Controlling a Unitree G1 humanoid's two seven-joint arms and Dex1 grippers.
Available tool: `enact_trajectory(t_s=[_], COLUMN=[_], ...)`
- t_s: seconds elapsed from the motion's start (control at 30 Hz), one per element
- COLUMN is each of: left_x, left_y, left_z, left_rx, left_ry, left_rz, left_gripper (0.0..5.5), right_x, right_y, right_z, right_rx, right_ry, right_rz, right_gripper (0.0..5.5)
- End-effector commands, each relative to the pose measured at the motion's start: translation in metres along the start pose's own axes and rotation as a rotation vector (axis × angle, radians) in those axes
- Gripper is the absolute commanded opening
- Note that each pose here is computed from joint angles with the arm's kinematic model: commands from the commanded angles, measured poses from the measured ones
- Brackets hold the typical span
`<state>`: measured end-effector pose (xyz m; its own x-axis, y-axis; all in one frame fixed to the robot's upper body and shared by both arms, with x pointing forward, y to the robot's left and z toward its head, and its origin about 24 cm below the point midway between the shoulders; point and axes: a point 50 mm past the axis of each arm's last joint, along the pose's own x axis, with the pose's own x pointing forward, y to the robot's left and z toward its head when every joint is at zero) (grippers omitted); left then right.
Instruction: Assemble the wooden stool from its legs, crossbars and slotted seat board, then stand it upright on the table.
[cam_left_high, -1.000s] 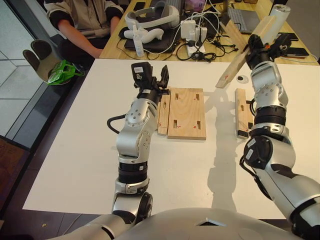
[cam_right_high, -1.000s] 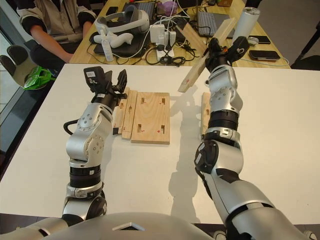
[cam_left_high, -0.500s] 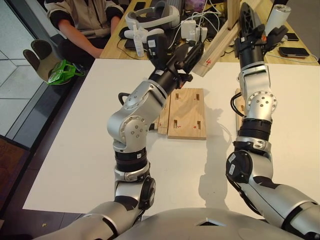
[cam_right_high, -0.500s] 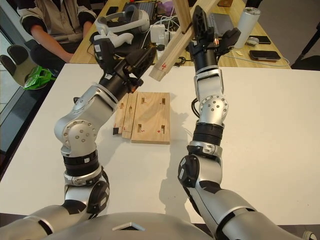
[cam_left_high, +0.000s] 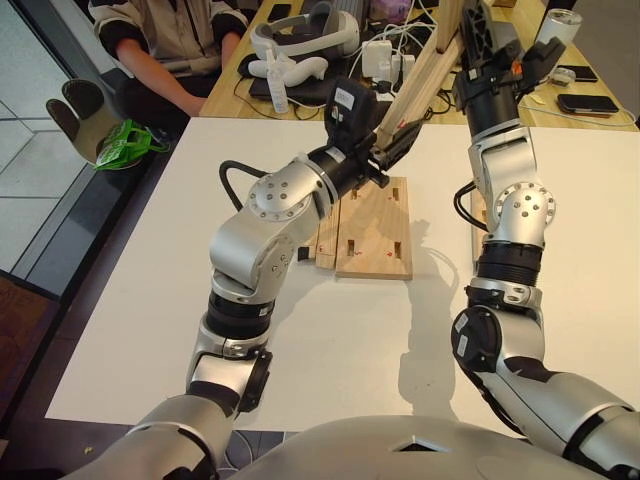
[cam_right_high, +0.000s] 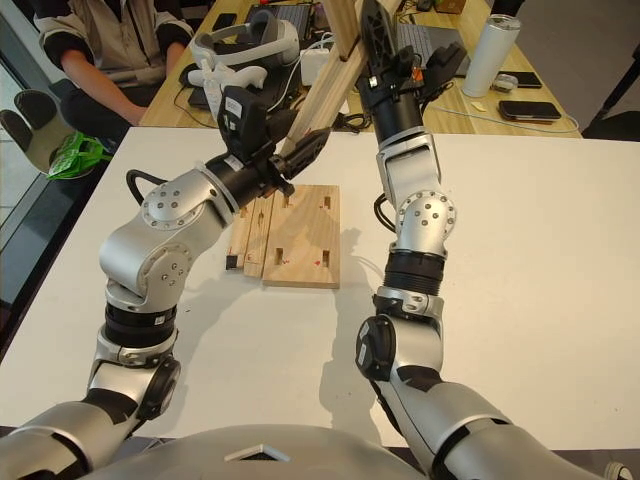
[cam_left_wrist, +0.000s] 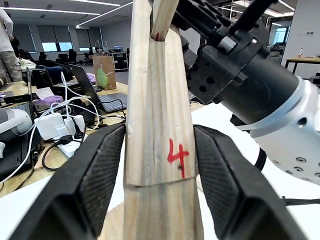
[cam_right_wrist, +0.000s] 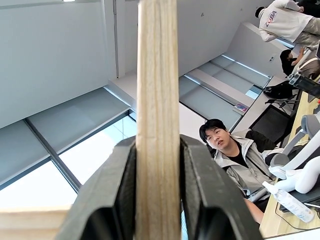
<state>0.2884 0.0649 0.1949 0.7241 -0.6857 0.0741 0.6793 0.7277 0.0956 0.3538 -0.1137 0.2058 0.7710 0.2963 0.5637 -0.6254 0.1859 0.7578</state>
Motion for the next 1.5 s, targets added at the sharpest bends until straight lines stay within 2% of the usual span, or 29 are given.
enact_trajectory(t_s=[0.03,0.27,0.63,0.83,0.97,1.07,1.23,1.37,1.5], left_x=[-0.001,-0.008,-0.029,-0.031,-0.038,-0.053,-0.083,-0.09,-0.089], left_y=[0.0,0.017,0.069,0.071,0.066,0.067,0.083,0.089,0.083], left_z=[-0.004,-0.012,-0.018,-0.018,-0.03,-0.045,-0.065,-0.076,-0.083], left_rx=[0.065,0.161,0.256,0.268,0.275,0.276,0.242,0.176,0.082], left_ry=[0.016,0.063,0.132,0.138,0.211,0.311,0.441,0.489,0.505], left_rz=[-0.013,0.004,0.126,0.111,0.035,0.004,0.113,0.218,0.283], left_gripper=[2.47,2.47,2.47,2.47,2.47,2.47,2.47,2.47,2.47], right_x=[-0.003,-0.012,-0.041,-0.045,-0.043,-0.047,-0.079,-0.128,-0.155], right_y=[0.003,0.006,0.017,0.015,0.012,0.015,0.022,0.023,0.024], right_z=[-0.008,-0.005,0.001,0.001,0.002,0.024,0.057,0.045,0.037], right_rx=[0.035,0.028,0.01,-0.069,-0.134,-0.188,-0.296,-0.335,-0.345], right_ry=[0.02,0.064,0.245,0.271,0.235,0.183,0.177,0.333,0.397], right_rz=[0.005,0.007,0.07,0.035,-0.019,-0.063,-0.207,-0.351,-0.473], right_gripper=[1.0,1.0,0.99,0.99,0.99,0.99,0.99,0.99,0.99])
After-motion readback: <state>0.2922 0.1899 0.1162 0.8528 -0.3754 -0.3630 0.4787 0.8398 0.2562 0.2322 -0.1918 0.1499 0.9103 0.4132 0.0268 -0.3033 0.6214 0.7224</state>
